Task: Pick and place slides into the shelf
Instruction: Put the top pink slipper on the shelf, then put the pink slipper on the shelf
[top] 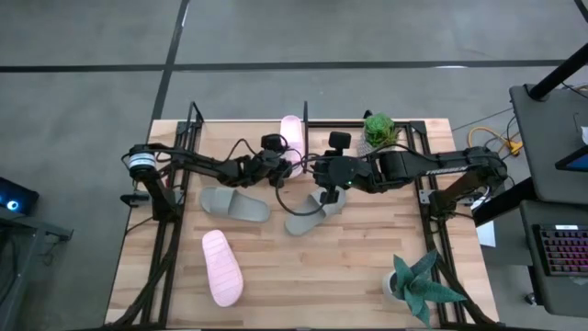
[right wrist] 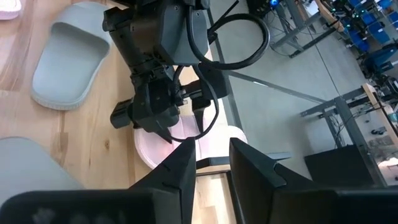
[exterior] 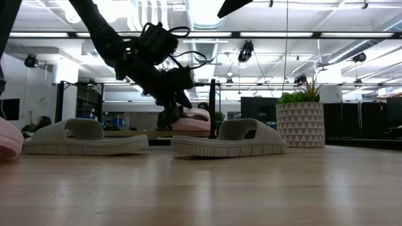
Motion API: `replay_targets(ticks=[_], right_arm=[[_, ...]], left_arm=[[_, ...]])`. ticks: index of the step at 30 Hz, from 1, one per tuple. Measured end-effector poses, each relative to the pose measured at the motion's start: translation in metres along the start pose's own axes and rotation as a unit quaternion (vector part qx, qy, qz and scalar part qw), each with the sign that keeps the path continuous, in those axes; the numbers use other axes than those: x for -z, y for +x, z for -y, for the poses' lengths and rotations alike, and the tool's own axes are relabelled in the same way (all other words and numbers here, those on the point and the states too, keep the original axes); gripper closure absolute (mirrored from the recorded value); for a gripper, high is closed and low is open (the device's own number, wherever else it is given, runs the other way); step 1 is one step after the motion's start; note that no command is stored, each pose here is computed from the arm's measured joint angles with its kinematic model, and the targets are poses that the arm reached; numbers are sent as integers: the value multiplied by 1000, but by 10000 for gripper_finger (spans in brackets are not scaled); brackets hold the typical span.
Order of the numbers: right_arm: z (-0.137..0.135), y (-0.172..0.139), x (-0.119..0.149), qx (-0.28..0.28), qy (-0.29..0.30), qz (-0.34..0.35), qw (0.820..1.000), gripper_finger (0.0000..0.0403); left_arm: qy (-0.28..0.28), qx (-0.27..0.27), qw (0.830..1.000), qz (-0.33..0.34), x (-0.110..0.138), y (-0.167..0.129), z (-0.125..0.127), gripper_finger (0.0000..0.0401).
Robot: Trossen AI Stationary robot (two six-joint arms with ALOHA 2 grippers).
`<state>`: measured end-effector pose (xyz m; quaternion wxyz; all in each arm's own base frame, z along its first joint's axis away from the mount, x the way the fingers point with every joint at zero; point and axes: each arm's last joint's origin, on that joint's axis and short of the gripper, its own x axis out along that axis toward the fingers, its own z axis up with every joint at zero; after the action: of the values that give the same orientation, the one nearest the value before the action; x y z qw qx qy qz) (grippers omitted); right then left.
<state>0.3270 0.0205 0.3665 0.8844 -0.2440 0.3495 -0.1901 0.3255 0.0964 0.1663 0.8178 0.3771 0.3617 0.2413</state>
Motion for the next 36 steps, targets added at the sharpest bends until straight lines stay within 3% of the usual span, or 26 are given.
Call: replay_targets(ticks=[4, 12, 20, 23, 28, 32, 36], right_arm=[[0, 0, 1, 0, -2, -2, 1000, 321], [0, 0, 1, -1, -2, -3, 1000, 325], [0, 0, 1, -1, 10, -4, 1000, 323], [1, -2, 2, -1, 19, -5, 1000, 321], [2, -5, 5, -4, 30, -17, 999, 326], [-1, -7, 7, -9, 36, -26, 999, 332], [-5, -8, 9, -14, 37, -31, 999, 334]], left_arm=[[4, -6, 1000, -3, -1, -2, -1, 113], [1, -6, 1000, 19, -11, -22, -11, 109], [-46, 91, 993, 59, -13, -59, -23, 109], [-78, 136, 982, 106, -12, -78, -30, 109], [-104, 216, 945, 220, -11, -110, -40, 109], [-107, 244, 924, 275, -7, -131, -43, 109], [-147, 254, 912, 286, -1, -146, -45, 109]])
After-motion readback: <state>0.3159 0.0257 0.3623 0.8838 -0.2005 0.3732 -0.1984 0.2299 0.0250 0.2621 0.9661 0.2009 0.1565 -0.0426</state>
